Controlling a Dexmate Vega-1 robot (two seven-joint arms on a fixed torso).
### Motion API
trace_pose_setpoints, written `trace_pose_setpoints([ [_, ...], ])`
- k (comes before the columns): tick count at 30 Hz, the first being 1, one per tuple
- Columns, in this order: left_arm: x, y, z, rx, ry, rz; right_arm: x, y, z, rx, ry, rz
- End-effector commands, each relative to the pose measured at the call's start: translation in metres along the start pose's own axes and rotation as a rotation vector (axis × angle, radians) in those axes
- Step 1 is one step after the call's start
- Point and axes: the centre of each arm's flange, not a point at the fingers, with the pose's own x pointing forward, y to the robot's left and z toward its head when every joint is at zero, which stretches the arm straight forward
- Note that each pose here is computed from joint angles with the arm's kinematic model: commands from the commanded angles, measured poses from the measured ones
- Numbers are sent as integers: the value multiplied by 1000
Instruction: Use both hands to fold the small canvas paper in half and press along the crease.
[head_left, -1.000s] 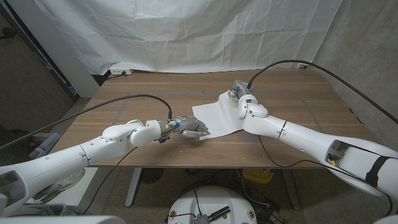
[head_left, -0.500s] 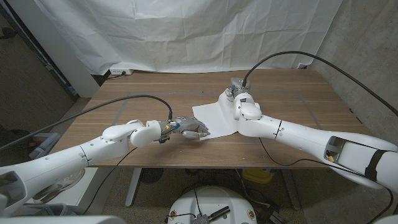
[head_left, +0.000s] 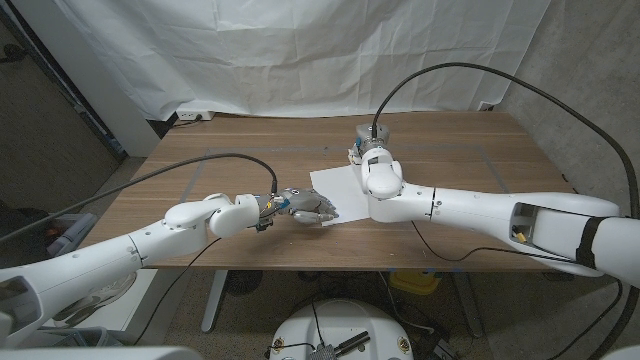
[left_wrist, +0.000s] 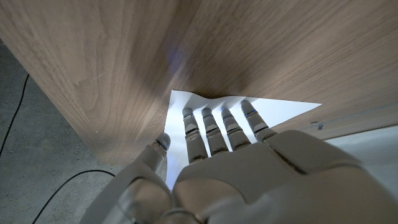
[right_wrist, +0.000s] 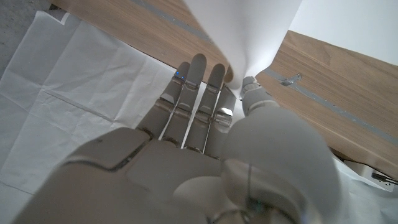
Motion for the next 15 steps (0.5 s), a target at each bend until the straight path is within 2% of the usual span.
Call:
trace_pose_setpoints([
  [1,2,-1,0,0,2,-8,-3,-6,19,-7,-35,54],
  [8,3,-1,0,1,1,-8,-5,-8,24,52,-67,95],
  [15,3,-1,0,1,0,-7,-5,-9,30,79,-99,107],
])
